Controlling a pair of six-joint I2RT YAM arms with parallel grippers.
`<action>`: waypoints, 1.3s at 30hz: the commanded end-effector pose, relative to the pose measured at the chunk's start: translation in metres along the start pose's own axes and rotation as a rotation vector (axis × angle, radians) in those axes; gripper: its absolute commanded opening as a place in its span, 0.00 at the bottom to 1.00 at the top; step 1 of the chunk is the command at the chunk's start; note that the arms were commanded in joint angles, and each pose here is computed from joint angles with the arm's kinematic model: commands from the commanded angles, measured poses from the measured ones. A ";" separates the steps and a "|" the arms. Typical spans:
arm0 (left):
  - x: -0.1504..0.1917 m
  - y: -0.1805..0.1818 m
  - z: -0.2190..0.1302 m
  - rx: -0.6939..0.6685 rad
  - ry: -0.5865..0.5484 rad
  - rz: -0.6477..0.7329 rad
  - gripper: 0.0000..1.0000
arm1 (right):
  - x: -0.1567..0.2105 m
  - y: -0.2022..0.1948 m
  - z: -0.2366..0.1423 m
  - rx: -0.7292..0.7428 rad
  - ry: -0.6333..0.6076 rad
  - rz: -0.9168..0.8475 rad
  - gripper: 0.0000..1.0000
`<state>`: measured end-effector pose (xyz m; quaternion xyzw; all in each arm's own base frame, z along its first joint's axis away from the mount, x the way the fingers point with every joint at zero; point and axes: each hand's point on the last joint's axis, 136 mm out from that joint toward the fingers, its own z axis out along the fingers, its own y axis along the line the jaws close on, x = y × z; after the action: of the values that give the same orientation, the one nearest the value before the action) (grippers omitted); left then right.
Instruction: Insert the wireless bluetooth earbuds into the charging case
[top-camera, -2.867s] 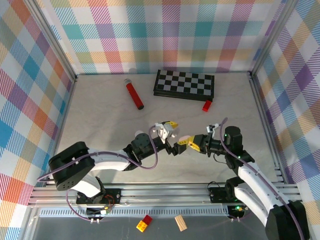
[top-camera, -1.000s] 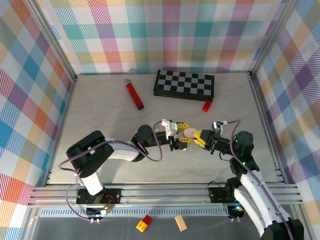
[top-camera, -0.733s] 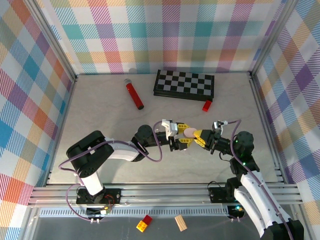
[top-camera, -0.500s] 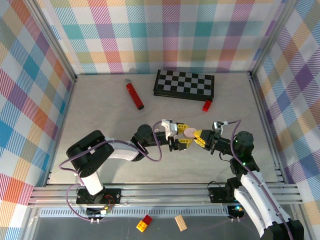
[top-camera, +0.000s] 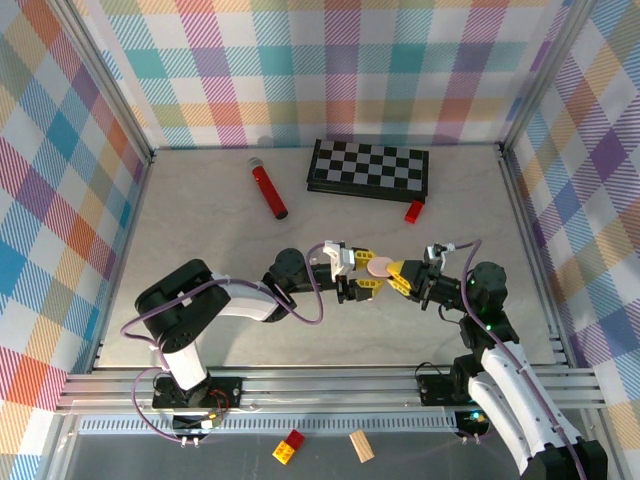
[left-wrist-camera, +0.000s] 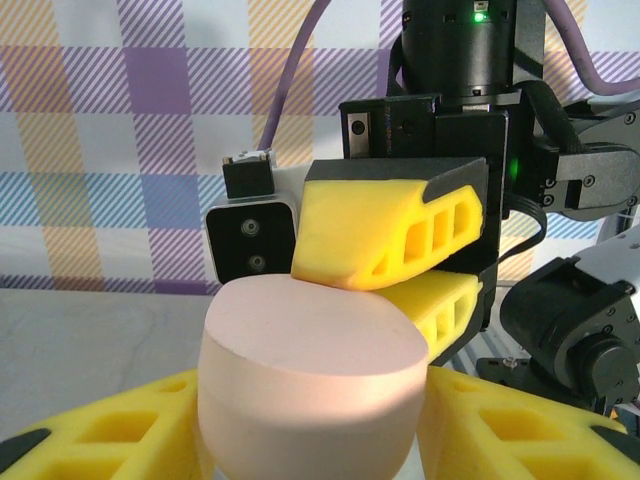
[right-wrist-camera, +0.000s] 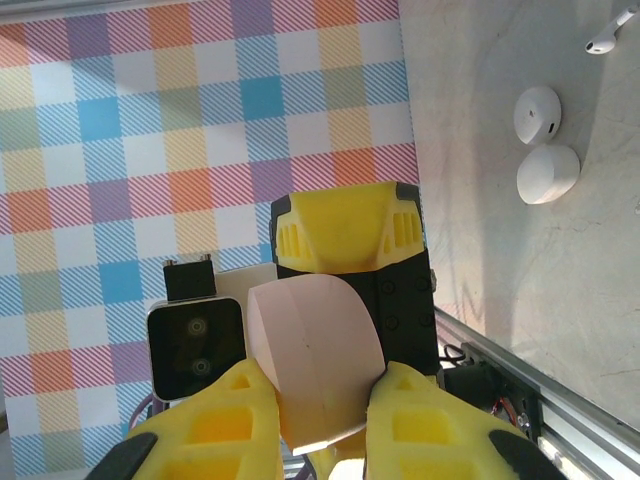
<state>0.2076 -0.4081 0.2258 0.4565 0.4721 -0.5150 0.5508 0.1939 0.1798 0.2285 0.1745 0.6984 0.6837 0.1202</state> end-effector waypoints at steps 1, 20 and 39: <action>-0.005 -0.006 -0.001 0.048 -0.023 0.046 0.49 | 0.000 0.007 -0.001 -0.012 -0.002 -0.014 0.04; -0.012 -0.006 0.004 0.068 -0.039 0.012 0.48 | 0.002 0.005 -0.002 0.003 0.001 -0.019 0.04; -0.015 -0.004 0.003 0.062 -0.044 -0.029 0.34 | 0.000 0.021 -0.010 0.150 -0.050 -0.244 0.69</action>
<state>0.2033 -0.4095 0.2218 0.4593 0.4750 -0.5360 0.5255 0.1925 0.1767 0.2361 0.1623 0.7276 0.6505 0.1451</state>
